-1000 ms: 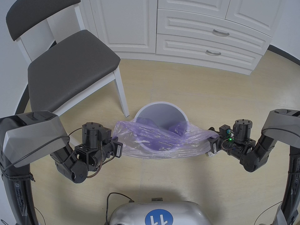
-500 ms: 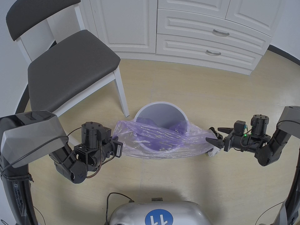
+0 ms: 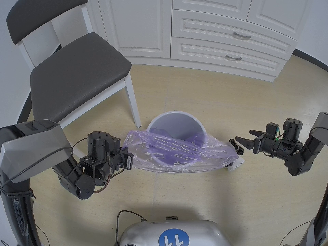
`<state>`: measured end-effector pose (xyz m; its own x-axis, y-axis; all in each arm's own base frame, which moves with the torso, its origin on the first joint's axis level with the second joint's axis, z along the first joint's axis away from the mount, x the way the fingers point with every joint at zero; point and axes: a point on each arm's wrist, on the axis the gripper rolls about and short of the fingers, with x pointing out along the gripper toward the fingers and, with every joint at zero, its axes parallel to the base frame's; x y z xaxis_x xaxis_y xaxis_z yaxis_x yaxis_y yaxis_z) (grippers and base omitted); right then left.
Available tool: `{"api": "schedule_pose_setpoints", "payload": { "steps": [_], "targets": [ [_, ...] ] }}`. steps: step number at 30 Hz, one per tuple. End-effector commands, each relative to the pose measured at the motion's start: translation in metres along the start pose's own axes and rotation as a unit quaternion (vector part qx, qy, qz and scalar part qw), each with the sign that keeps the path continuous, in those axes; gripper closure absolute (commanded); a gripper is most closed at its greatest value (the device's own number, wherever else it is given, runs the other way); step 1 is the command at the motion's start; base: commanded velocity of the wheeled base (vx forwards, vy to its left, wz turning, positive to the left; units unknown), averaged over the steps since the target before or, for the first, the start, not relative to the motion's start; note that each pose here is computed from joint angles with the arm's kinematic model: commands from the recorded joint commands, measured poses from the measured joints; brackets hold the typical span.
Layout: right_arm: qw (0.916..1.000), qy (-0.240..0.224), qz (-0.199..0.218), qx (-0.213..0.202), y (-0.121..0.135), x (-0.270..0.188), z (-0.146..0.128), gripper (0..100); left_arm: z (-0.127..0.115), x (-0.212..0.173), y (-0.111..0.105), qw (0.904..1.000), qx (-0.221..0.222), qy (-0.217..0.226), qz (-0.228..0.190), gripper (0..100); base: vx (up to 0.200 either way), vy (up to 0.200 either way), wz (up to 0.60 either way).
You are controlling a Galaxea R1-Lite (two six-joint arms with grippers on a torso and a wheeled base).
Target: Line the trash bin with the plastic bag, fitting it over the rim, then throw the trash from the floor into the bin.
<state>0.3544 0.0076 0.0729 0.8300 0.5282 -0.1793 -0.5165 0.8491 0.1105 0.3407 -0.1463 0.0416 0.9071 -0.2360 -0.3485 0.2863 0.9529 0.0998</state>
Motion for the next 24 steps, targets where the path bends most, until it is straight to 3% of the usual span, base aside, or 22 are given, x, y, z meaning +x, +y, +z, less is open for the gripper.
{"api": "schedule_pose_setpoints", "payload": {
  "steps": [1, 3, 4, 6, 8, 9, 10, 11, 13, 24],
  "targets": [
    [0.9989, -0.013, -0.03, -0.034, 0.033, 0.014, 0.012, 0, 0.006, -0.005, 0.001, 1.0, -0.001, -0.009, 0.001, 100, 0.0, 0.0, 0.0],
    [0.9947, -0.022, -0.063, -0.079, 0.054, 0.014, 0.022, 0, 0.007, -0.005, 0.001, 1.0, -0.001, -0.01, 0.001, 100, 0.0, 0.0, 0.0],
    [0.9846, -0.016, -0.115, -0.13, 0.076, 0.014, 0.024, 0, 0.007, -0.005, 0.001, 1.0, -0.001, -0.01, 0.001, 100, 0.0, 0.0, 0.0],
    [0.9682, -0.005, -0.171, -0.182, 0.097, 0.015, 0.02, 0, 0.006, -0.004, 0.001, 1.0, -0.002, -0.009, 0.001, 100, 0.0, 0.0, 0.0],
    [0.9446, -0.019, -0.229, -0.234, 0.118, 0.013, 0.014, 0, 0.005, -0.004, 0.001, 1.0, -0.002, -0.007, 0.001, 100, 0.0, 0.0, 0.0],
    [0.9378, -0.032, -0.239, -0.25, 0.126, 0.013, 0.01, 0, 0.005, -0.004, 0.001, 1.0, -0.002, -0.007, 0.001, 100, 0.0, 0.0, 0.0],
    [0.9378, -0.032, -0.239, -0.25, 0.126, 0.013, 0.01, 0, 0.005, -0.004, 0.001, 1.0, -0.002, -0.007, 0.001, 100, 0.0, 0.0, 0.0],
    [0.9296, -0.029, -0.225, -0.291, 0.135, 0.016, -0.006, 0, 0.005, -0.004, 0.001, 1.0, -0.002, -0.007, 0.001, 100, 0.0, 0.0, 0.0],
    [0.927, -0.022, -0.215, -0.306, 0.141, 0.013, -0.008, 0, 0.006, -0.004, 0.002, 1.0, -0.002, -0.008, 0.002, 100, 0.0, 0.0, 0.0],
    [0.9326, -0.036, -0.194, -0.302, 0.157, 0.003, -0.002, 0, 0.003, -0.002, 0.002, 0.9999, -0.005, -0.009, 0.002, 100, 0.0, 0.0, 0.0]
  ]
}}
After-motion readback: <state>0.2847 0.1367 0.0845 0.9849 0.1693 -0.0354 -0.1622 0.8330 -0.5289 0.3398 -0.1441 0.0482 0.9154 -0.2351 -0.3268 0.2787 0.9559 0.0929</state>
